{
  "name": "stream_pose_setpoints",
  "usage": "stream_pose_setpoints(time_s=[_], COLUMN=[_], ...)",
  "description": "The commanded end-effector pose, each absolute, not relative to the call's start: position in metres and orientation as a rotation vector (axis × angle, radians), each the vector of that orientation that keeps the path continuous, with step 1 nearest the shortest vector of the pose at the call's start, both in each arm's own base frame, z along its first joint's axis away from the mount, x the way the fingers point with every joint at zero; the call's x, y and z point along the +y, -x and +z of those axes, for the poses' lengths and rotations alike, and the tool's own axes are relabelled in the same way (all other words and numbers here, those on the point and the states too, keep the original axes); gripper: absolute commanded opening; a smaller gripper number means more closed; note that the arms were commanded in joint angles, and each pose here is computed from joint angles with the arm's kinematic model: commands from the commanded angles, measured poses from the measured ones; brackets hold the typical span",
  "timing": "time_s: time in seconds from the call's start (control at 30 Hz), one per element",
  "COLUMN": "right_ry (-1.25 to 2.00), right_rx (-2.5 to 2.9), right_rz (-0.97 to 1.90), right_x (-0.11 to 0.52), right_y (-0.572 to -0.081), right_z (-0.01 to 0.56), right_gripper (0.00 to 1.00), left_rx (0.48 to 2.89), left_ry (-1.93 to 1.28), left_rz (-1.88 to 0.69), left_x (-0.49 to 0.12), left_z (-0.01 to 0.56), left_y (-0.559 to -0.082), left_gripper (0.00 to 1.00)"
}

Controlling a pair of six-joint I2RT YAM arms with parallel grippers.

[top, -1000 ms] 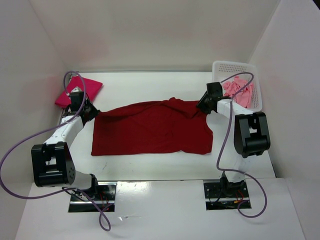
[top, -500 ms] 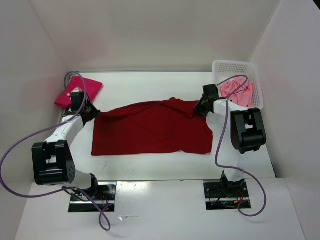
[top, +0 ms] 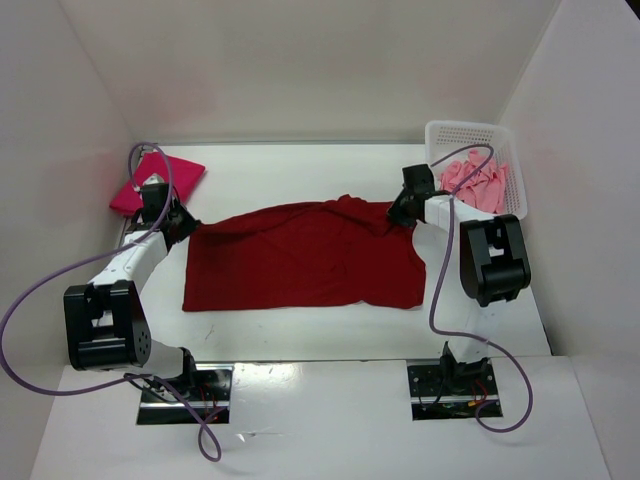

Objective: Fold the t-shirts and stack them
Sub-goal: Fold the other side of the tshirt into a rectangle

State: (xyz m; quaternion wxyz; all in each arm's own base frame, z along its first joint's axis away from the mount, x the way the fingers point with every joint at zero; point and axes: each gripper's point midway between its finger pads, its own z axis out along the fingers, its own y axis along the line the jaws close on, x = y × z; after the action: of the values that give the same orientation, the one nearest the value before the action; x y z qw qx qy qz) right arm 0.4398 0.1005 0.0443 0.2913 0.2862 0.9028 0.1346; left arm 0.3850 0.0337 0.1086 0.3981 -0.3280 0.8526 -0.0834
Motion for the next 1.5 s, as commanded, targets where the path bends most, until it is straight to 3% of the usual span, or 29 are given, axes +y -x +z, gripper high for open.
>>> stream_pose_setpoints(time_s=[0.0,0.1,0.3,0.47,0.87,1.27,1.33,1.47], right_ry=[-0.724,-0.719,-0.681,-0.696,-0.813,-0.901,-0.927,-0.951], right_rx=[2.315,2.297,2.259,2.248,2.29,2.327,2.34,2.343], right_rz=[0.328,0.338,0.34,0.338,0.396,0.483,0.512,0.53], right_x=[0.096,0.096,0.1,0.091,0.069,0.06,0.064,0.066], right_y=[-0.453,-0.456,-0.444,-0.407,-0.324,-0.292,-0.286,-0.282], right_z=[0.081,0.09,0.124,0.147,0.143,0.128,0.122,0.117], right_gripper=[0.05,0.0,0.0,0.0,0.0,0.0,0.0,0.02], left_rx=[2.105,2.105,2.113,2.111,2.126,2.13,2.138,2.133], left_ry=[0.821,0.821,0.824,0.826,0.842,0.873,0.886,0.909], left_rz=[-0.235,-0.235,-0.233,-0.197,-0.049,-0.008,-0.01,0.009], left_x=[0.036,0.036,0.036,0.04,0.058,0.061,0.06,0.062], left_z=[0.122,0.122,0.12,0.123,0.118,0.12,0.118,0.121], left_y=[-0.398,-0.398,-0.397,-0.392,-0.379,-0.352,-0.35,-0.343], left_gripper=[0.0,0.0,0.0,0.0,0.0,0.0,0.06,0.29])
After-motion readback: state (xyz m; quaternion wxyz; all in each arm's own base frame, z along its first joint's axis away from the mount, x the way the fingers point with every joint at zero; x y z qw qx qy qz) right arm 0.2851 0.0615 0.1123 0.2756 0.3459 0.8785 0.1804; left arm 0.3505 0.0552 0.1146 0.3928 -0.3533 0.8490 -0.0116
